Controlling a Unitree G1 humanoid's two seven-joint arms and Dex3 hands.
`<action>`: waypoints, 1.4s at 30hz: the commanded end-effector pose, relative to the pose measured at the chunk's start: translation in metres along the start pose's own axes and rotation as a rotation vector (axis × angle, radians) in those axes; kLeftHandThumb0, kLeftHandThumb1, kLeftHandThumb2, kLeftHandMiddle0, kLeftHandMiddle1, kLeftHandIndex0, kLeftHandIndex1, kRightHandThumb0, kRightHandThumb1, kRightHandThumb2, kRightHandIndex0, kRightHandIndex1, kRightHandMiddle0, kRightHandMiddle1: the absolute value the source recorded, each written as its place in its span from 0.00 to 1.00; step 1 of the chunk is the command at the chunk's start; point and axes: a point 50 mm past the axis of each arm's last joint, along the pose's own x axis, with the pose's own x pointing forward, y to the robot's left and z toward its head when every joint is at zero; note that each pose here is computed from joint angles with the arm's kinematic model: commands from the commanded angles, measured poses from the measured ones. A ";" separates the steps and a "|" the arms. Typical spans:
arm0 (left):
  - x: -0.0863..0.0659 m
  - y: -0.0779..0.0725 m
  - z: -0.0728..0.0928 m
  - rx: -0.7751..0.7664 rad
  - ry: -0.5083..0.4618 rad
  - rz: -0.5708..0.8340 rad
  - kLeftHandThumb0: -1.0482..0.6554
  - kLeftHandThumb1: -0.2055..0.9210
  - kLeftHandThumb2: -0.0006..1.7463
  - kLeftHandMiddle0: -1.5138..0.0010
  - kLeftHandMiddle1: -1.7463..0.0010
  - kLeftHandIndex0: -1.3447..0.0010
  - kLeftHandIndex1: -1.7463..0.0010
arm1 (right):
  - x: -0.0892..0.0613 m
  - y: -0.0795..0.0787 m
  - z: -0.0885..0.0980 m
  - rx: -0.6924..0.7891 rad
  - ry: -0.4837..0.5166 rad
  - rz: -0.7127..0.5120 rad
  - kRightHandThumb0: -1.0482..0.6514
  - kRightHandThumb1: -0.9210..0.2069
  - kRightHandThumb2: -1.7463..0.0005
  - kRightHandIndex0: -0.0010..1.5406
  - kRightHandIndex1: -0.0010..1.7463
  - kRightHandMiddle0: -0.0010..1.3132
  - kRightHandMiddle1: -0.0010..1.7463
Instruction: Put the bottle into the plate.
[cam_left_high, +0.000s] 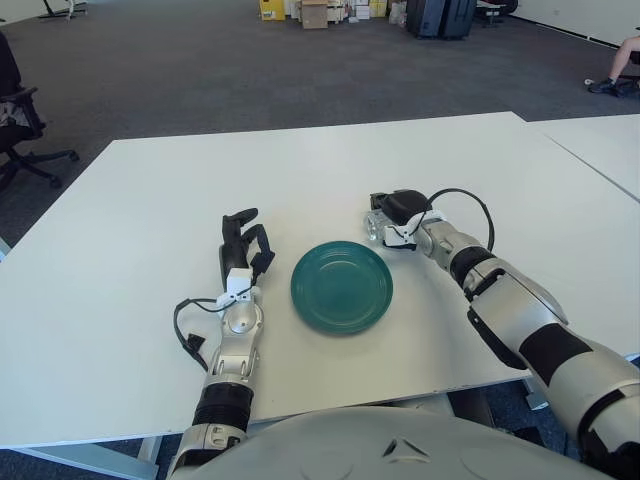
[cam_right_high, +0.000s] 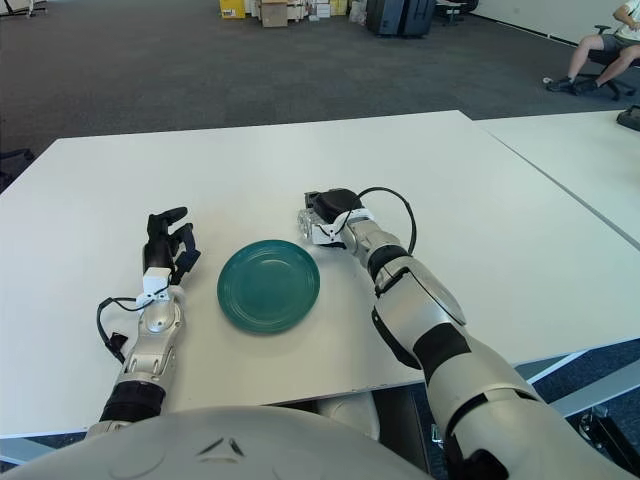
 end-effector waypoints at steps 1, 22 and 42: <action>0.006 0.000 0.005 -0.001 -0.028 -0.003 0.25 1.00 0.45 0.71 0.69 0.85 0.36 | 0.004 -0.022 -0.005 0.065 0.008 -0.084 0.62 0.75 0.09 0.52 0.98 0.43 1.00; 0.011 0.006 0.005 0.004 -0.024 -0.008 0.25 1.00 0.45 0.73 0.71 0.84 0.36 | -0.009 -0.150 0.039 0.261 -0.470 -0.652 0.62 0.79 0.06 0.53 1.00 0.47 1.00; 0.015 0.006 0.008 0.016 -0.048 -0.006 0.25 1.00 0.46 0.71 0.72 0.83 0.35 | -0.073 -0.121 0.099 0.238 -0.862 -0.659 0.62 0.82 0.05 0.56 0.96 0.48 1.00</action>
